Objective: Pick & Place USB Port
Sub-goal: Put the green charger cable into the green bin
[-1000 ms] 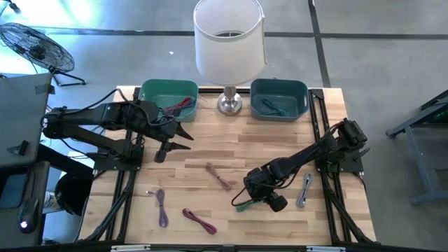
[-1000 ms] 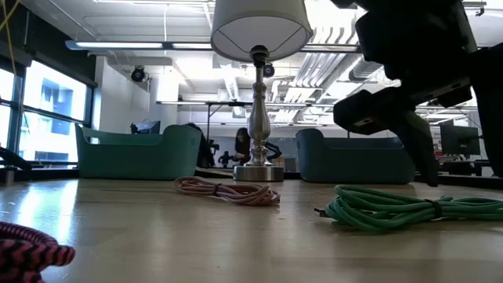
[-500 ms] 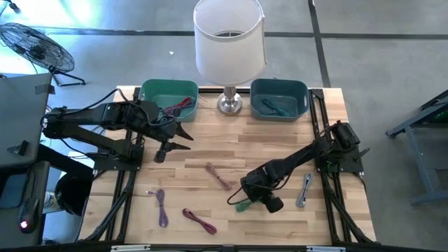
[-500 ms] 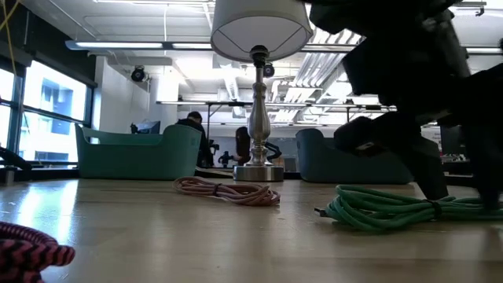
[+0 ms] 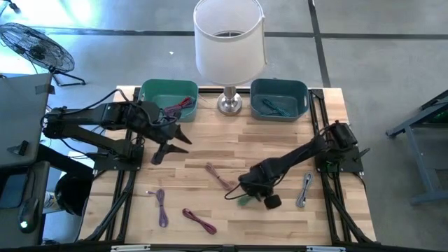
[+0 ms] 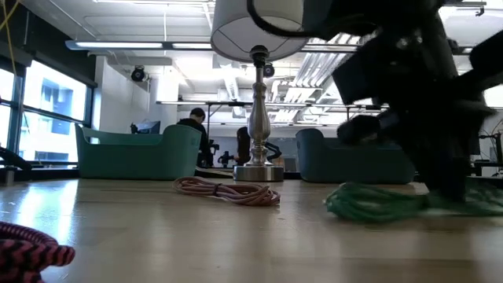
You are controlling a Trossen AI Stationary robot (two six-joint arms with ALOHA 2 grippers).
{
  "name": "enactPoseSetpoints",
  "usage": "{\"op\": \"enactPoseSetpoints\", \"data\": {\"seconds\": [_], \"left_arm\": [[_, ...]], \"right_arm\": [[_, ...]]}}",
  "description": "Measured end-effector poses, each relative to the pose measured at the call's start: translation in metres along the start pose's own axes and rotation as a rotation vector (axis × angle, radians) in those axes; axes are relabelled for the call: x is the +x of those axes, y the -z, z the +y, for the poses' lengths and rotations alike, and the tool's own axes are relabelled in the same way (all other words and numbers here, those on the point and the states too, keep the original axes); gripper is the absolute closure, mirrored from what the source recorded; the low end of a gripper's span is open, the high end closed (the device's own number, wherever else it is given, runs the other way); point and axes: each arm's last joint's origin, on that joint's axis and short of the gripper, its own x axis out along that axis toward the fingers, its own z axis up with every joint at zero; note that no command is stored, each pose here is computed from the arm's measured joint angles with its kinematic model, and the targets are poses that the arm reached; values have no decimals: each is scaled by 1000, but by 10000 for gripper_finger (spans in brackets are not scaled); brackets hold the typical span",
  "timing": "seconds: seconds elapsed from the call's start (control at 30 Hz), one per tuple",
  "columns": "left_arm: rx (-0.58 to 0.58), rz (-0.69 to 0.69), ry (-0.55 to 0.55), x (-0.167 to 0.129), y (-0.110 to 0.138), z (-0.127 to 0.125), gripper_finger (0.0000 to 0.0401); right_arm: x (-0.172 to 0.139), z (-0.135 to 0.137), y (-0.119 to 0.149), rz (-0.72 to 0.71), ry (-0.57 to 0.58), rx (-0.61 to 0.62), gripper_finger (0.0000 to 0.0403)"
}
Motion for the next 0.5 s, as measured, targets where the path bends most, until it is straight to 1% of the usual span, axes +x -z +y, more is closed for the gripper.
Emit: {"op": "enactPoseSetpoints", "data": {"seconds": [0.1, 0.23, 0.27, 0.4, 0.5], "left_arm": [[5, -24, -2, 0, -2, 0, 256], [4, -57, -8, 0, -6, 1, 256], [6, -72, -22, 0, -7, 1, 256], [2, -142, -56, -1, -14, 2, 256], [-5, -209, -61, 1, -21, 4, 256]], "right_arm": [[-34, -3, 1, 4, 125, -1, 400], [-86, -6, 8, -11, 277, 35, 401], [-101, -6, 9, -43, 320, 41, 401], [-167, 1, 13, -267, 478, 78, 402], [-212, 15, 19, -438, 576, 65, 402]]}}
